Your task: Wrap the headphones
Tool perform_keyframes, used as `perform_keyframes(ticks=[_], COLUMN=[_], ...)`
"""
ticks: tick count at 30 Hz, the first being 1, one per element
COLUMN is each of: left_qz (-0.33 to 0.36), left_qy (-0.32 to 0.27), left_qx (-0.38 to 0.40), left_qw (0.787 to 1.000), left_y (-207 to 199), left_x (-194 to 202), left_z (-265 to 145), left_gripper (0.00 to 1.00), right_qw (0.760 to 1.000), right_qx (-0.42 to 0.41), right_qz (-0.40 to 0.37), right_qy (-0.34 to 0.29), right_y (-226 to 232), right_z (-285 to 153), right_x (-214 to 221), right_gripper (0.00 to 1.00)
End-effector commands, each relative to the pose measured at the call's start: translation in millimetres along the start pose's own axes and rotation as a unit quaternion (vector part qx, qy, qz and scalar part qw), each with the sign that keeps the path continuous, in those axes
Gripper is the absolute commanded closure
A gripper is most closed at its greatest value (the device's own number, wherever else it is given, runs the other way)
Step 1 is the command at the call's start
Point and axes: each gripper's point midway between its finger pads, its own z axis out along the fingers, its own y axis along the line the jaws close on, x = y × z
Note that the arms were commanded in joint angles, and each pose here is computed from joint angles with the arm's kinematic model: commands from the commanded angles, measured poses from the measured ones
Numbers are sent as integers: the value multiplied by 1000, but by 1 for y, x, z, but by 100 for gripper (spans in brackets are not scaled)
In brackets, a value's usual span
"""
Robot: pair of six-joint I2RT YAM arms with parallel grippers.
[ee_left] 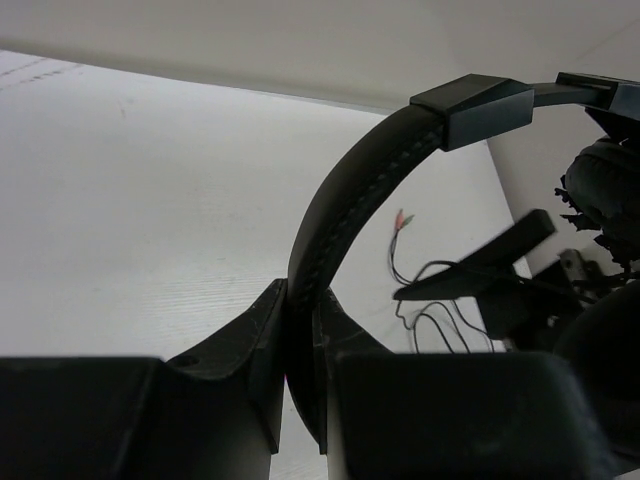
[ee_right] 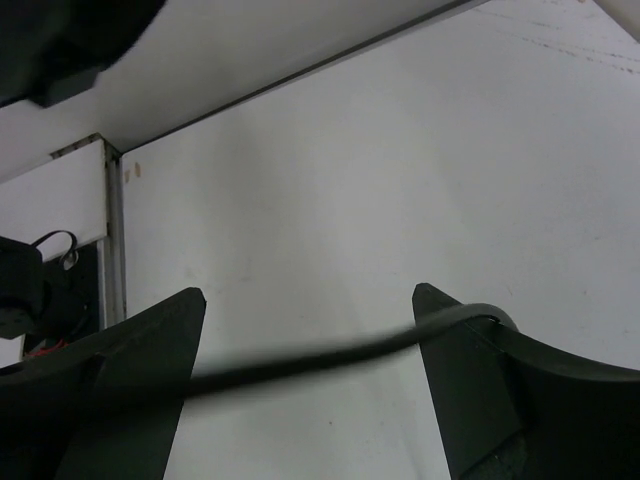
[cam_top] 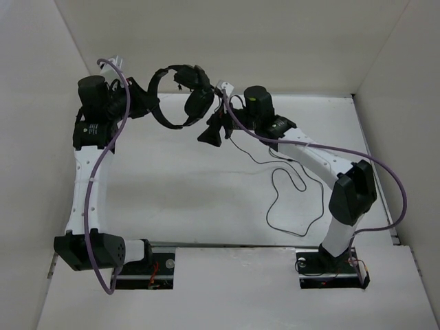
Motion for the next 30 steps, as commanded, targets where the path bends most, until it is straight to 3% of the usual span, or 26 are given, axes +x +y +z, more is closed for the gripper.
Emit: perform_keyframes(ticks=[1, 10, 22, 30], left_qz=[11, -5, -7, 3], left_qy=[-39, -48, -22, -35], left_qx=[78, 69, -10, 17], left_qw=[996, 996, 1000, 999], left_y=[-53, -45, 13, -13], left_x=[-29, -33, 2, -11], left_z=[-26, -28, -9, -23], left_gripper=[100, 100, 100, 100], right_qw=[998, 998, 993, 992], right_qx=[7, 25, 41, 45], right_qz=[-27, -38, -76, -76], right_qy=[-58, -46, -84, -85], right_y=[-6, -1, 20, 15], right_z=[3, -12, -67, -62], right_x=[-41, -21, -68, -68], right_gripper=[11, 13, 11, 9])
